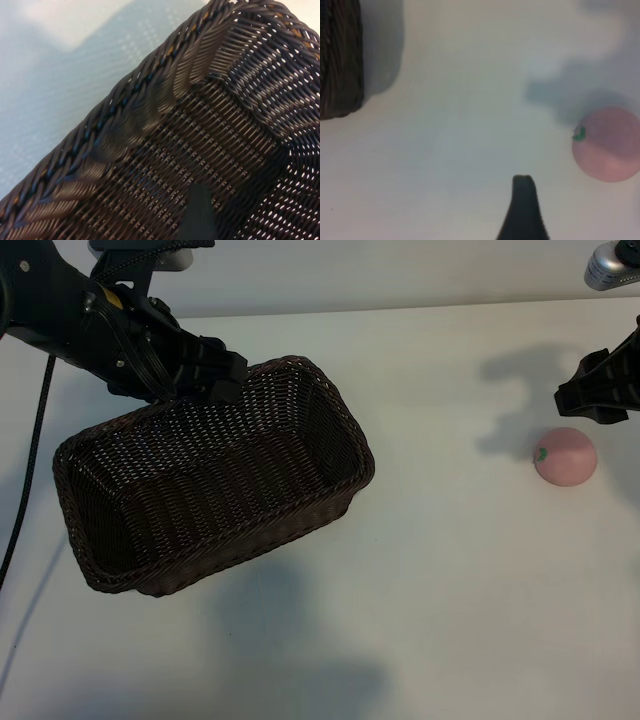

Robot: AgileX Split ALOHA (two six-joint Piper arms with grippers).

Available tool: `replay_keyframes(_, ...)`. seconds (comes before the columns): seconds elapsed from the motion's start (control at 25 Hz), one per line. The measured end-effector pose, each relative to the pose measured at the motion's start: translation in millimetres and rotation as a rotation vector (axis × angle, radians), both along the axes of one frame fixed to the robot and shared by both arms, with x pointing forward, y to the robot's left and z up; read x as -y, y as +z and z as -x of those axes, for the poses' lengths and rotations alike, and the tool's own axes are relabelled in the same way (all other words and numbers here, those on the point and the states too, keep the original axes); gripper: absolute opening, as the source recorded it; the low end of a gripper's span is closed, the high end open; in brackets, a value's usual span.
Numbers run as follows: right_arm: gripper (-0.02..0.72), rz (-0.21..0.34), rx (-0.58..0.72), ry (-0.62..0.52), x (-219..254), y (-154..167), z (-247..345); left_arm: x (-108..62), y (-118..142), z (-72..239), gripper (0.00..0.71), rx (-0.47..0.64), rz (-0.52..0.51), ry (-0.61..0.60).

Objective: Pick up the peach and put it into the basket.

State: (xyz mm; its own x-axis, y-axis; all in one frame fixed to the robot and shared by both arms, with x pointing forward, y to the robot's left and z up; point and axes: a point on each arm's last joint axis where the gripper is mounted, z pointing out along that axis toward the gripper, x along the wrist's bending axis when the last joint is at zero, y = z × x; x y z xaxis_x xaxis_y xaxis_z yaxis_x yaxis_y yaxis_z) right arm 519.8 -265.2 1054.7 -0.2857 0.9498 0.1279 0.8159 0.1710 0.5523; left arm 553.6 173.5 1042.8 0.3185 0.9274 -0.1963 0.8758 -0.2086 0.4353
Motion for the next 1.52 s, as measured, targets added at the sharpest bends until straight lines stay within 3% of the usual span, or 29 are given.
replay_keyframes(1.2,0.546,0.0,0.0,0.0,0.0,0.0,0.0,-0.1,-0.2,0.5,0.592,-0.006,-0.001,0.001)
replay_keyframes(1.36,0.546,-0.001,0.0,0.0,-0.1,0.0,0.0,-5.0,-0.9,4.6,0.592,-0.065,-0.021,0.053)
replay_keyframes(1.52,0.546,-0.002,0.0,-0.001,-0.1,0.1,0.0,-20.5,12.5,18.8,0.592,-0.066,-0.084,0.163)
